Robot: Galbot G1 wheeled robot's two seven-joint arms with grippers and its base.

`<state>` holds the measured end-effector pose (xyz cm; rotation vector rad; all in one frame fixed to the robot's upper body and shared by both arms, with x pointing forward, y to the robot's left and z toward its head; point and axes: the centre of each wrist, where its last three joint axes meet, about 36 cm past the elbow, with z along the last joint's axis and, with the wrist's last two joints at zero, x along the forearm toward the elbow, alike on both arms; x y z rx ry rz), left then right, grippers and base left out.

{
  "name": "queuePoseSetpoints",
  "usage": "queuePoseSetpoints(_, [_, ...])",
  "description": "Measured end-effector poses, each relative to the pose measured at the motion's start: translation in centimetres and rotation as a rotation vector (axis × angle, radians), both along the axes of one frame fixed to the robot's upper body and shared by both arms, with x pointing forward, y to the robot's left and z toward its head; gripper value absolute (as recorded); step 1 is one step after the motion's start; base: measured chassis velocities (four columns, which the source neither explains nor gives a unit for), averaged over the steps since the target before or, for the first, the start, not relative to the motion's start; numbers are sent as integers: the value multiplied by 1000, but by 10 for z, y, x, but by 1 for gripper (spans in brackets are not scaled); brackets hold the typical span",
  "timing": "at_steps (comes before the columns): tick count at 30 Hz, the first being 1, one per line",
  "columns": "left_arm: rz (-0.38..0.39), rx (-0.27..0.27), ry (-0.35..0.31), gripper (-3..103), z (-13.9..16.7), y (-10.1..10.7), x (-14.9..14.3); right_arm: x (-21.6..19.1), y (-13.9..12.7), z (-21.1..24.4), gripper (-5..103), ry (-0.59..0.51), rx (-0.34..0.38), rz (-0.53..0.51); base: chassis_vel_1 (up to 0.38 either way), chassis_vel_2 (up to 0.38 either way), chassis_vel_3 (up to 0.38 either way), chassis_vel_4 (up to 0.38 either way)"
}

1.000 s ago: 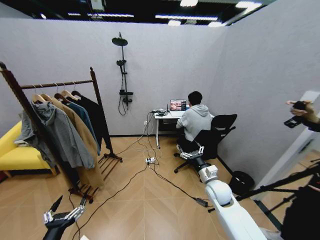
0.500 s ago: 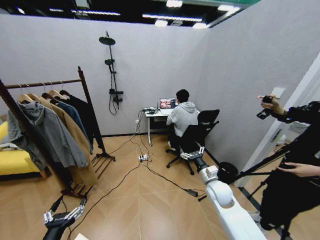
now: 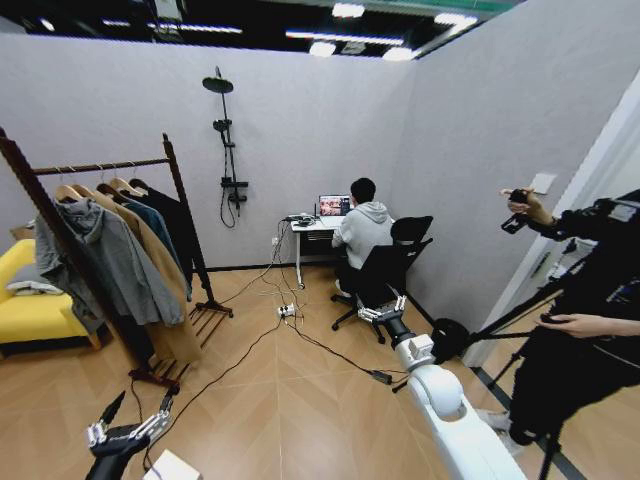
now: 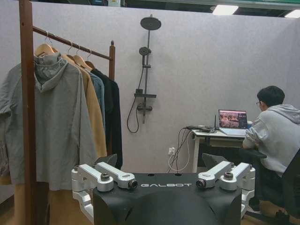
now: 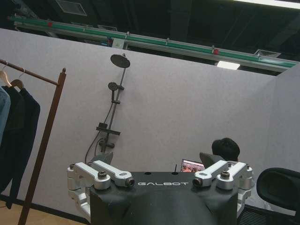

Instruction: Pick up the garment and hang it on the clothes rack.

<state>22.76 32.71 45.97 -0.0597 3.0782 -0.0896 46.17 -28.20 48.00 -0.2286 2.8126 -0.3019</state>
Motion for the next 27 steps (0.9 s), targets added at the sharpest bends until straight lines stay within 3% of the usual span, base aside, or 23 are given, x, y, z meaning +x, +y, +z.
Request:
queuePoseSetpoints(11, [0,0,0,100,0,0,0,2,9,-10,100,43,28,32,41,-15,-15,45])
queuePoseSetpoints(13, [0,0,0,100,0,0,0,-2,6,-15,100,127,67,47,0,0,0,0])
queuePoseSetpoints(17, [0,0,0,100,0,0,0,-6,7,-13,100,186,116,68,0,0,0,0])
queuePoseSetpoints(19, [0,0,0,100,0,0,0,-15,11,-10,100,271,178,92,0,0,0,0])
queuePoseSetpoints(27, [0,0,0,100,0,0,0,-62,2,-26,100,361,159,81,0,0,0,0])
